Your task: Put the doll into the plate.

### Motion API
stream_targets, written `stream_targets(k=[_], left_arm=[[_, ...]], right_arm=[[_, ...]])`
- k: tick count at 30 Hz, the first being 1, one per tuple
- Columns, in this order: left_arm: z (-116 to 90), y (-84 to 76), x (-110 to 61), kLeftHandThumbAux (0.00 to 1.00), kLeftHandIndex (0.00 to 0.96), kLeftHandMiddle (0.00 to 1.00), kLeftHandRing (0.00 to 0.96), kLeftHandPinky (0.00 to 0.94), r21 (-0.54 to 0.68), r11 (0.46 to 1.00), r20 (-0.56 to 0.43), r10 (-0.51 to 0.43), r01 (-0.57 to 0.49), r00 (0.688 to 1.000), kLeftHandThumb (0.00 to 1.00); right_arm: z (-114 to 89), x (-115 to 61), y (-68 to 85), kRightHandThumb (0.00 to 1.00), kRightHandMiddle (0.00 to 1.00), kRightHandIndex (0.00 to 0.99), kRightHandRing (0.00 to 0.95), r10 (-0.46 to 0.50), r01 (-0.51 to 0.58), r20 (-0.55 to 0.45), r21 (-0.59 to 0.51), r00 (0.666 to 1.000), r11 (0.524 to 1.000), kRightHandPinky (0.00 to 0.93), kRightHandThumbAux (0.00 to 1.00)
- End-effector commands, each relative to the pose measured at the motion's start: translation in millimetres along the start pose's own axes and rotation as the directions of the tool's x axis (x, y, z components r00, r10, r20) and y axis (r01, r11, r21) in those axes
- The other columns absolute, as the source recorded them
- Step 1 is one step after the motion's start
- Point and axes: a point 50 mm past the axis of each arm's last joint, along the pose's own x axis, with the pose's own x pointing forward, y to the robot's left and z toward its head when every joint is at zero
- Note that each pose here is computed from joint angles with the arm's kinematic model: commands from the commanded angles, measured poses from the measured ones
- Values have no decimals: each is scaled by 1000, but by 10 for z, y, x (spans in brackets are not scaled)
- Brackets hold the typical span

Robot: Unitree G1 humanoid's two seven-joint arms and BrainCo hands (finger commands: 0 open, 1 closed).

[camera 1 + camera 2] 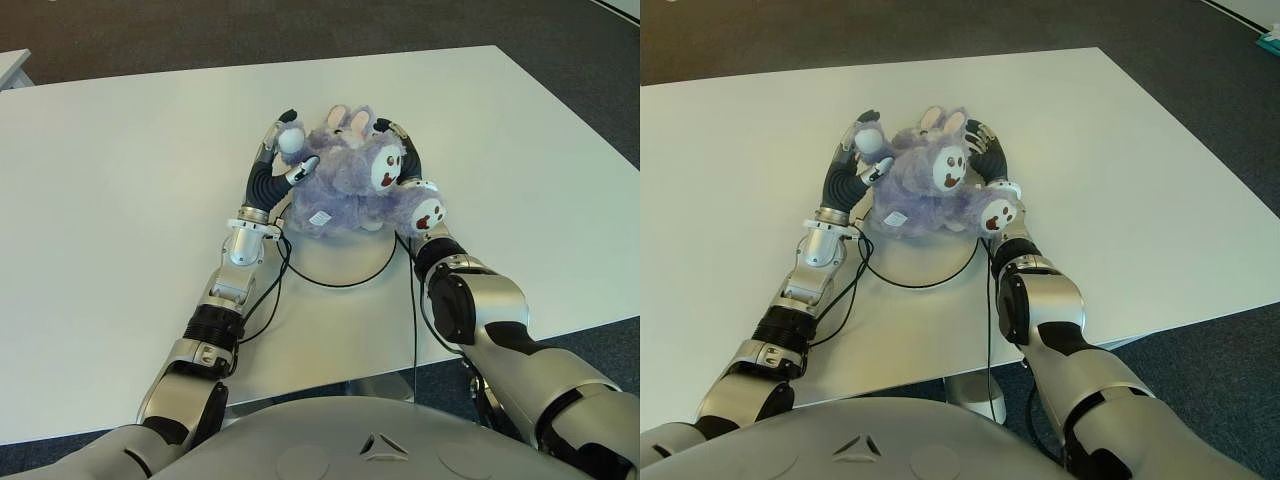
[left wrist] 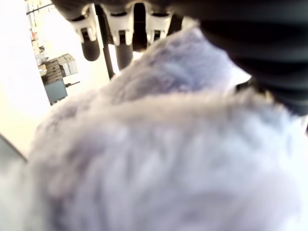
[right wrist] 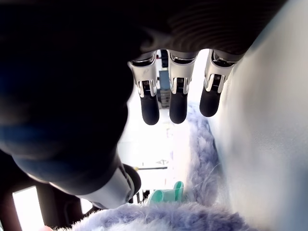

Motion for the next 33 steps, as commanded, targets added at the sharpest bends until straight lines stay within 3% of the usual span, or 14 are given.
stream_targets(k=[1,13,33], left_arm=[[-496,151,-529,395,0,56,44,0,35,999,-255,-10,20,967,56],[-457,329,-499,382,0,53,24,0,60,998,-232,25,-11,972,1],[-427,541,-530,390,0,73,18,0,87,991,-187,120,-105,975,0]], right_arm=[[-153,-63,28,484,142,155,113,3,-3,-68,6,998,1000,129,859],[-154,-64,28,463,136,155,108,6,-6,-69,7,998,1000,126,855],[-154,-66,30,446,145,145,116,6,-6,-66,3,998,1000,132,870]])
